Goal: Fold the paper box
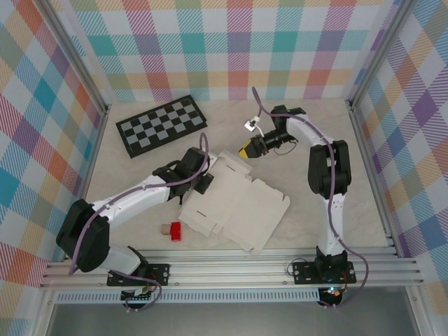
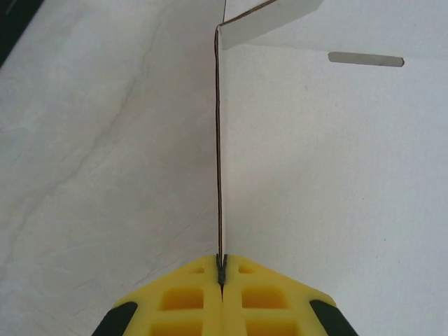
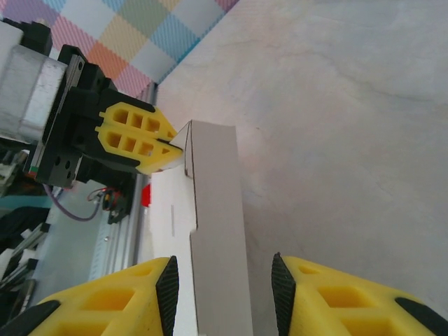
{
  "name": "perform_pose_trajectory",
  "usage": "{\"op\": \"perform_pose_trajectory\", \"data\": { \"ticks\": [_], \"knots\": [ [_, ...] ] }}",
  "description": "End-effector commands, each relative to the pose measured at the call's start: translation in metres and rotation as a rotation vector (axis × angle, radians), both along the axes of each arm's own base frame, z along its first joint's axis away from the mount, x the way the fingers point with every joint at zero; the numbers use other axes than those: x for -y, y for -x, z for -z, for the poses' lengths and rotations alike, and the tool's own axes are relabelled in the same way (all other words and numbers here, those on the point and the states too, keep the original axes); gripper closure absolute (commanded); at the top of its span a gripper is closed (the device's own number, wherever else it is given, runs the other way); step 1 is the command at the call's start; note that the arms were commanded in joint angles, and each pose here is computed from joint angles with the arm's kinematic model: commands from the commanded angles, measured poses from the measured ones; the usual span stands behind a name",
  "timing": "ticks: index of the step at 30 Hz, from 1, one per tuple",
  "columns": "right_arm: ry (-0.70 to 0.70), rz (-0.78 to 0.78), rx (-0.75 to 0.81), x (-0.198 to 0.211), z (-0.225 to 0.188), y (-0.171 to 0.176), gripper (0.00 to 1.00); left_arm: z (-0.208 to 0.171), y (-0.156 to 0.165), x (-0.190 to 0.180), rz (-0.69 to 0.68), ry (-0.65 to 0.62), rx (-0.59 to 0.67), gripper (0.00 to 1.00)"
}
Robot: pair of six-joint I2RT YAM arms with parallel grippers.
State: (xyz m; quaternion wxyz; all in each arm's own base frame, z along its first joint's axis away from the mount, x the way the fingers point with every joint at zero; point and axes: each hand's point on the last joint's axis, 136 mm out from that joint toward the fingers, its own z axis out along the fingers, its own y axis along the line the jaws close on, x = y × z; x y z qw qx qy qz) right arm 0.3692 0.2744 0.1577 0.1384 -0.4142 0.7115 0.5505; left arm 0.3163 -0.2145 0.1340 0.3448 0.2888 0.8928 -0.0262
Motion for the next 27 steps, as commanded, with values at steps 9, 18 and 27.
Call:
{"op": "perform_pose_trajectory", "data": {
  "ticks": [9, 18, 27],
  "knots": [
    [-0.232, -0.040, -0.092, -0.012, -0.039, 0.015, 0.55, -0.034, 0.000, 0.015, 0.057, 0.082, 0.118, 1.00],
    [-0.237, 0.027, -0.121, 0.016, -0.050, 0.009, 0.48, -0.033, 0.003, 0.016, 0.069, 0.064, 0.126, 1.00],
    [-0.224, 0.030, -0.131, 0.020, -0.045, 0.014, 0.49, -0.051, 0.007, 0.021, 0.094, 0.085, 0.172, 1.00]
  ]
}}
